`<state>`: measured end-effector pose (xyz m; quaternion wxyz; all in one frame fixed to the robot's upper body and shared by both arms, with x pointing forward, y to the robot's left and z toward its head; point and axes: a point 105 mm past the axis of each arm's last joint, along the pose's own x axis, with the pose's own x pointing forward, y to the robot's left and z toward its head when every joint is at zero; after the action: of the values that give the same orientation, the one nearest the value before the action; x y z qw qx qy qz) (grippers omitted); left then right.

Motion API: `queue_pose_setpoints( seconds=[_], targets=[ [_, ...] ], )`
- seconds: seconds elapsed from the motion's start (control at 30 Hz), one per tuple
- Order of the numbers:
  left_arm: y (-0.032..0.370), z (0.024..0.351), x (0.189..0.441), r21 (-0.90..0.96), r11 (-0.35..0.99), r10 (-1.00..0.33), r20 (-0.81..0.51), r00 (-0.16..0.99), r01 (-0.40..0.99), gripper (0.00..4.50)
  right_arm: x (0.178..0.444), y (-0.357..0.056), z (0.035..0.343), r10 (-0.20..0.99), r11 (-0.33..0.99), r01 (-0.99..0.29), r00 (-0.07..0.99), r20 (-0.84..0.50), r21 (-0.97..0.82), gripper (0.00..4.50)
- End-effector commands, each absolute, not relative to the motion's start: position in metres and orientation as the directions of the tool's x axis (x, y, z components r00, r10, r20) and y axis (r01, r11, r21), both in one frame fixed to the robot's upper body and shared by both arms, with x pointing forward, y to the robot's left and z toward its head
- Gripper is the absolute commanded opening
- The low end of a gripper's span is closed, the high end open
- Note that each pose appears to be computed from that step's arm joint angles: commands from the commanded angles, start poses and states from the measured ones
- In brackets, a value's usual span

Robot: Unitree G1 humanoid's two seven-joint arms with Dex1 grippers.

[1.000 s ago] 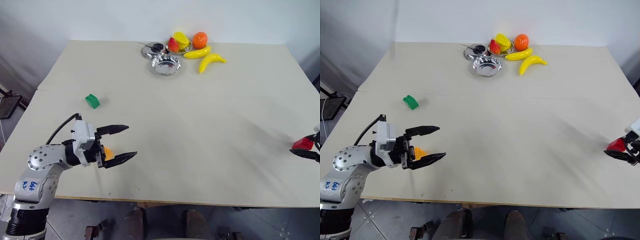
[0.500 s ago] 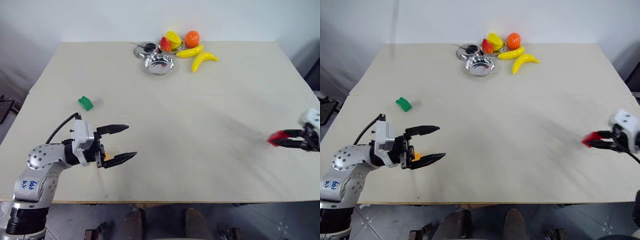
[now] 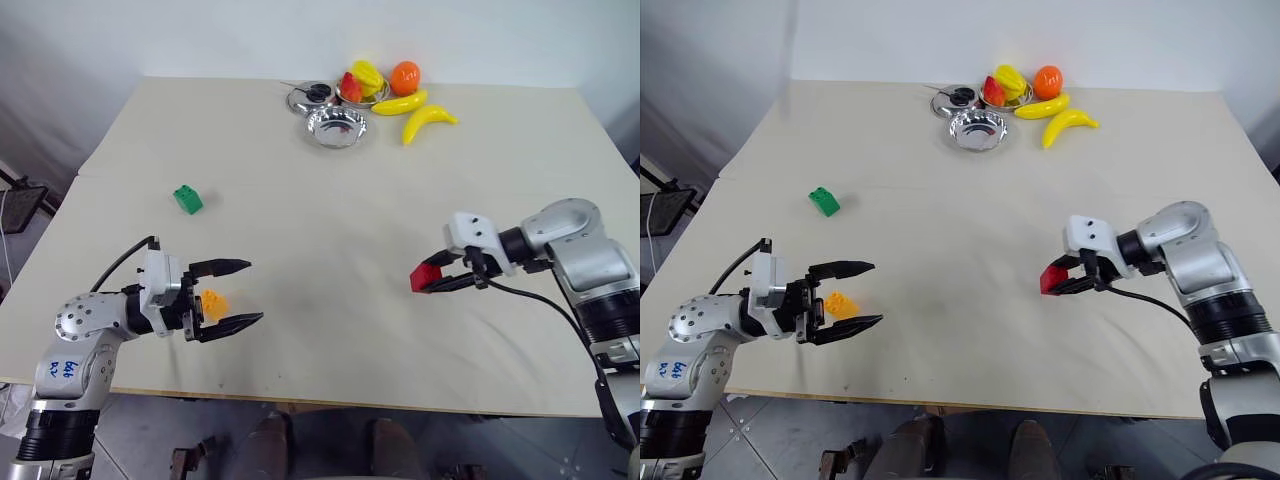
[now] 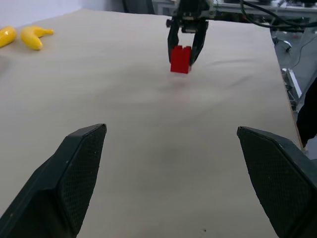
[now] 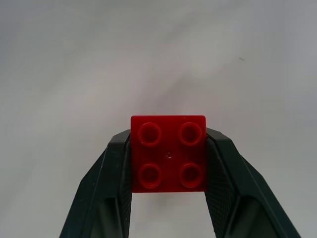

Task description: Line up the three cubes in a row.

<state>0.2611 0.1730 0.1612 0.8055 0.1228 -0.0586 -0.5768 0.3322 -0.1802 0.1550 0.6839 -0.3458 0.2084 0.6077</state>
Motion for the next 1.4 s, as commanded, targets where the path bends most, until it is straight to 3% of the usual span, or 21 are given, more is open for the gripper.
queue_pose_setpoints(
  seconds=[0.03, 0.4, 0.43, 0.67, 0.87, 0.93, 1.0, 1.17, 1.27, 1.4],
  targets=[
    [0.173, 0.162, 0.262, 0.296, 0.306, -0.943, -0.037, 0.331, 0.905, 4.50, 0.335, -0.178, 0.156, 0.663, -0.024, -0.972, 0.160, -0.731, -0.235, 1.49],
    [0.177, 0.162, 0.263, 0.328, 0.341, -0.928, -0.032, 0.371, 0.881, 4.50, 0.349, -0.178, 0.147, 0.622, 0.028, -0.963, 0.227, -0.750, -0.268, 1.49],
    [0.177, 0.162, 0.264, 0.329, 0.345, -0.927, -0.030, 0.375, 0.879, 4.50, 0.348, -0.178, 0.147, 0.618, 0.029, -0.964, 0.226, -0.753, -0.266, 2.21],
    [0.177, 0.161, 0.267, 0.336, 0.359, -0.921, -0.022, 0.388, 0.871, 4.50, 0.347, -0.171, 0.159, 0.652, 0.033, -0.949, 0.259, -0.713, -0.314, 4.43],
    [0.203, 0.167, 0.269, 0.344, 0.454, -0.876, 0.006, 0.482, 0.822, 4.50, 0.322, -0.194, 0.195, 0.807, 0.029, -0.924, 0.246, -0.537, -0.381, 4.47],
    [0.219, 0.166, 0.269, 0.330, 0.510, -0.845, 0.016, 0.535, 0.794, 4.50, 0.310, -0.199, 0.206, 0.877, 0.029, -0.909, 0.223, -0.425, -0.416, 4.47],
    [0.244, 0.166, 0.267, 0.305, 0.602, -0.781, 0.032, 0.624, 0.738, 4.50, 0.303, -0.209, 0.217, 0.933, 0.130, -0.897, 0.255, -0.253, -0.423, 4.47],
    [0.303, 0.162, 0.255, 0.281, 0.763, -0.613, 0.027, 0.789, 0.583, 4.50, 0.289, -0.214, 0.210, 0.952, 0.211, -0.870, 0.285, -0.107, -0.446, 4.47],
    [0.351, 0.140, 0.225, 0.224, 0.858, -0.465, -0.042, 0.884, 0.462, 4.50, 0.280, -0.212, 0.202, 0.960, 0.239, -0.893, 0.276, -0.046, -0.380, 4.47],
    [0.380, 0.115, 0.191, 0.141, 0.908, -0.377, -0.141, 0.915, 0.396, 4.50, 0.276, -0.205, 0.195, 0.958, 0.256, -0.875, 0.287, -0.013, -0.411, 4.47]
  ],
)
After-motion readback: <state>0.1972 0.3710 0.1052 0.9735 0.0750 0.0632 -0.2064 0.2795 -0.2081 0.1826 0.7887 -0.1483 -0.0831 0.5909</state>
